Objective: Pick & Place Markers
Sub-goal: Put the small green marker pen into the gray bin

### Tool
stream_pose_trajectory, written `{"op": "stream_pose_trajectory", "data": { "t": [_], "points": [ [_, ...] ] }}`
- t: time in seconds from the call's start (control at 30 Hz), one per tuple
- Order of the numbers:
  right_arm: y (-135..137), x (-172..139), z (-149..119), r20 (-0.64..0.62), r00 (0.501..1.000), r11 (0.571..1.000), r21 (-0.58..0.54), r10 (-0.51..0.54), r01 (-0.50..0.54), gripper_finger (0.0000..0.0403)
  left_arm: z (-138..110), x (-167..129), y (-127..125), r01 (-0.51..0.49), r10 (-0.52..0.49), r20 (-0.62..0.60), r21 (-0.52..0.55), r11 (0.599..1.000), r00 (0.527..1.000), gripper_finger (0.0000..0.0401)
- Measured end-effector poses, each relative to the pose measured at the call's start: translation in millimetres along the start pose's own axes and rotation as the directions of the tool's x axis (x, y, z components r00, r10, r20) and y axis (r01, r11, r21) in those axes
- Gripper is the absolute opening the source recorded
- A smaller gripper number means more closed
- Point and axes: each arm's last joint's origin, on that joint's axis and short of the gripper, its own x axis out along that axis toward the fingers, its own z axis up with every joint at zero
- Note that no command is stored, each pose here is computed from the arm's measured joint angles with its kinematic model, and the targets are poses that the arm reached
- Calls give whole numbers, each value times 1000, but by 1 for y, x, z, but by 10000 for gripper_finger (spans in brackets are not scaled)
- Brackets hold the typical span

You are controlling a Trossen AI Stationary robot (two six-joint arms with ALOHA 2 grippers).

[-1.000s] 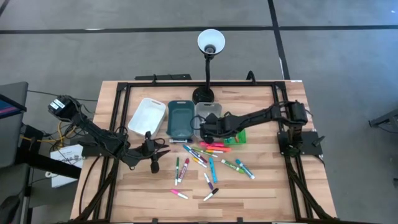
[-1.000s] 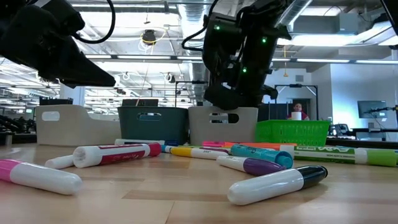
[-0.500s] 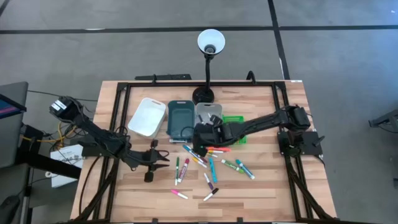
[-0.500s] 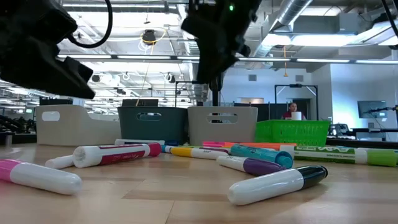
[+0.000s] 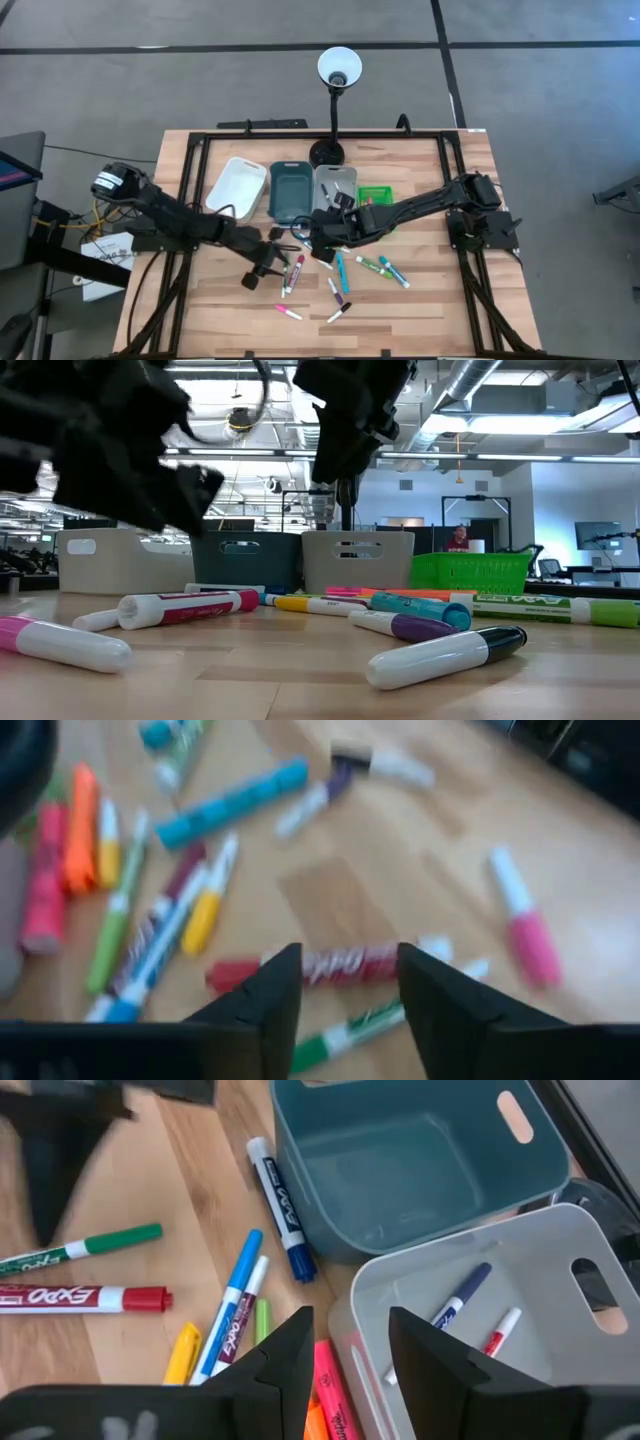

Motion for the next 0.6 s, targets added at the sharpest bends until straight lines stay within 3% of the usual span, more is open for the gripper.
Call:
{"op": "stream_pose_trajectory", "data": {
  "t": [0.17, 0.3, 0.5, 0.6],
  "points": [
    [0, 0, -2, -16, 1000, 1000, -9, -5, 5, 123, -13, 17, 0, 98, -83, -116, 135, 986, 990, 198],
    [-1, 0, -2, -17, 1000, 1000, -10, -6, 5, 123, -19, 25, 1, 82, -43, -166, 236, 968, 985, 200],
    [-1, 0, -2, -17, 1000, 1000, -10, -5, 4, 123, -20, 27, 7, 61, -19, -186, 224, 973, 982, 186],
    [-1, 0, -2, -18, 1000, 1000, -10, -4, 4, 123, -24, 26, 10, 86, -50, -225, 151, 985, 973, 170]
  ]
}}
